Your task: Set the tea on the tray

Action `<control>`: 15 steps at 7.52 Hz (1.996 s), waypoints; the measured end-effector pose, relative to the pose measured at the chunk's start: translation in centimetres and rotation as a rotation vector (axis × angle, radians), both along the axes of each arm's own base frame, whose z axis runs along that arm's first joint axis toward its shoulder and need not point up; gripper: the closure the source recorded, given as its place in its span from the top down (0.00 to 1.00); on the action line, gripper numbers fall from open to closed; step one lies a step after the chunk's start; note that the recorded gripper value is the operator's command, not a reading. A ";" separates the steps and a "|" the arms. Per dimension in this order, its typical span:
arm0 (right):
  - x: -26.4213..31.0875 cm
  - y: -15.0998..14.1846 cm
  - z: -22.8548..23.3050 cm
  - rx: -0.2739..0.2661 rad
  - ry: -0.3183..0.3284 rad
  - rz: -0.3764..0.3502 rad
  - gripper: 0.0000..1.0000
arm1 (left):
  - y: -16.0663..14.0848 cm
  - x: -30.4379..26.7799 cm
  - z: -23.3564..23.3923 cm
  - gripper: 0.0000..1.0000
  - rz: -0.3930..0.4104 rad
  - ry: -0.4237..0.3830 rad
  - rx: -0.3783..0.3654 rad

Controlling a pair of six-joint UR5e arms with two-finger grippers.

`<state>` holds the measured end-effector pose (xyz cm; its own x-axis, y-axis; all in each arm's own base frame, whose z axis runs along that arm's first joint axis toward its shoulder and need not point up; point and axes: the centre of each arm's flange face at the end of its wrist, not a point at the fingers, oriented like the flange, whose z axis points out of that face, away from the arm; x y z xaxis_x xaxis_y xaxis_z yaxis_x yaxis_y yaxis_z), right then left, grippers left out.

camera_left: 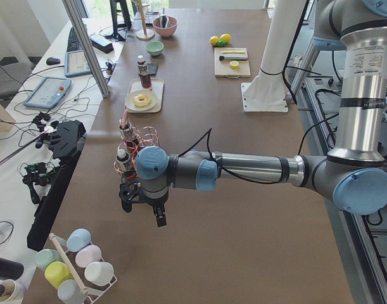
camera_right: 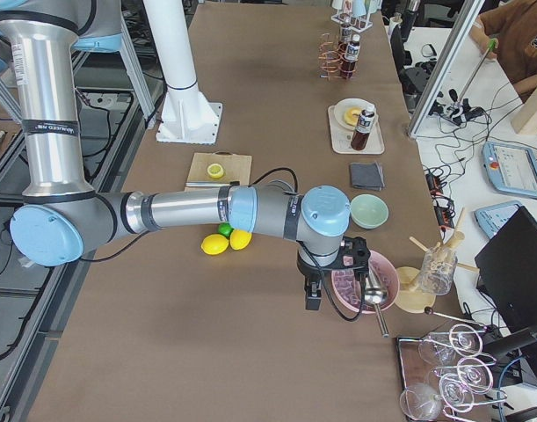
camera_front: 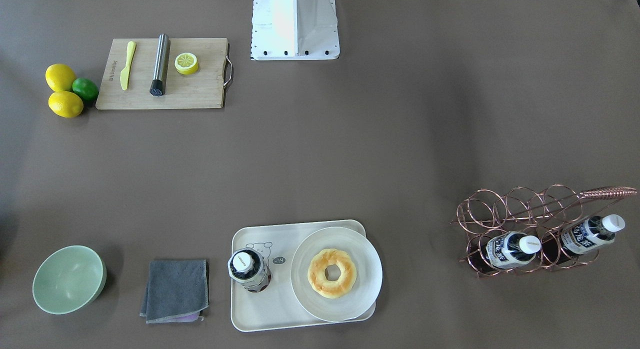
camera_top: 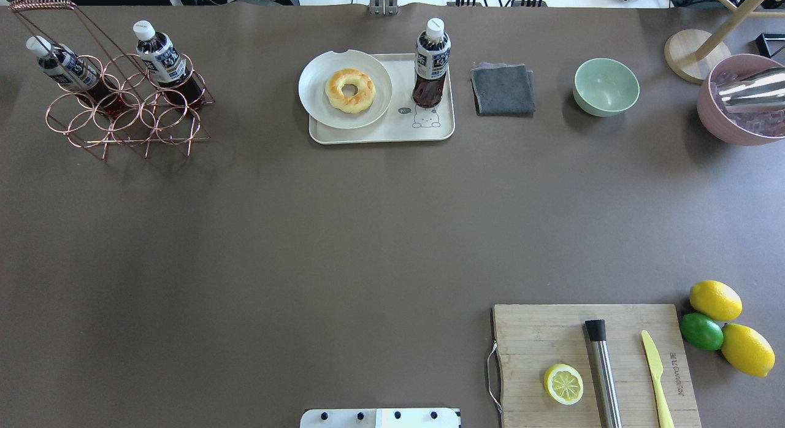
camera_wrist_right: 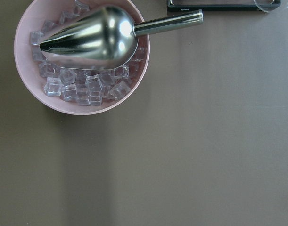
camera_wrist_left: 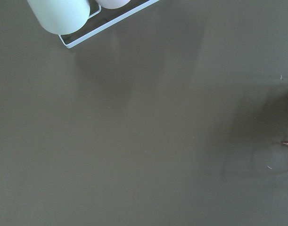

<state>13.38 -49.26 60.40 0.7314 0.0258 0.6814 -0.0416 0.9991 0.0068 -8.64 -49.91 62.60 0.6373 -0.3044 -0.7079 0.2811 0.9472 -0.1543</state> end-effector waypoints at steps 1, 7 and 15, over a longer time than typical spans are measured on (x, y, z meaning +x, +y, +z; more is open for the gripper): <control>-0.3 -0.1 0.0 -0.001 -0.001 -0.004 1.00 | 0.1 -0.2 0.1 0.98 -0.003 0.000 -0.002; -1.4 -0.5 -0.4 -0.017 -0.009 0.003 1.00 | -0.4 -0.3 -0.4 0.98 -0.006 -0.005 0.007; -1.5 -0.5 -0.6 -0.015 -0.018 0.002 1.00 | -0.4 -0.4 -0.4 0.98 -0.007 -0.008 0.008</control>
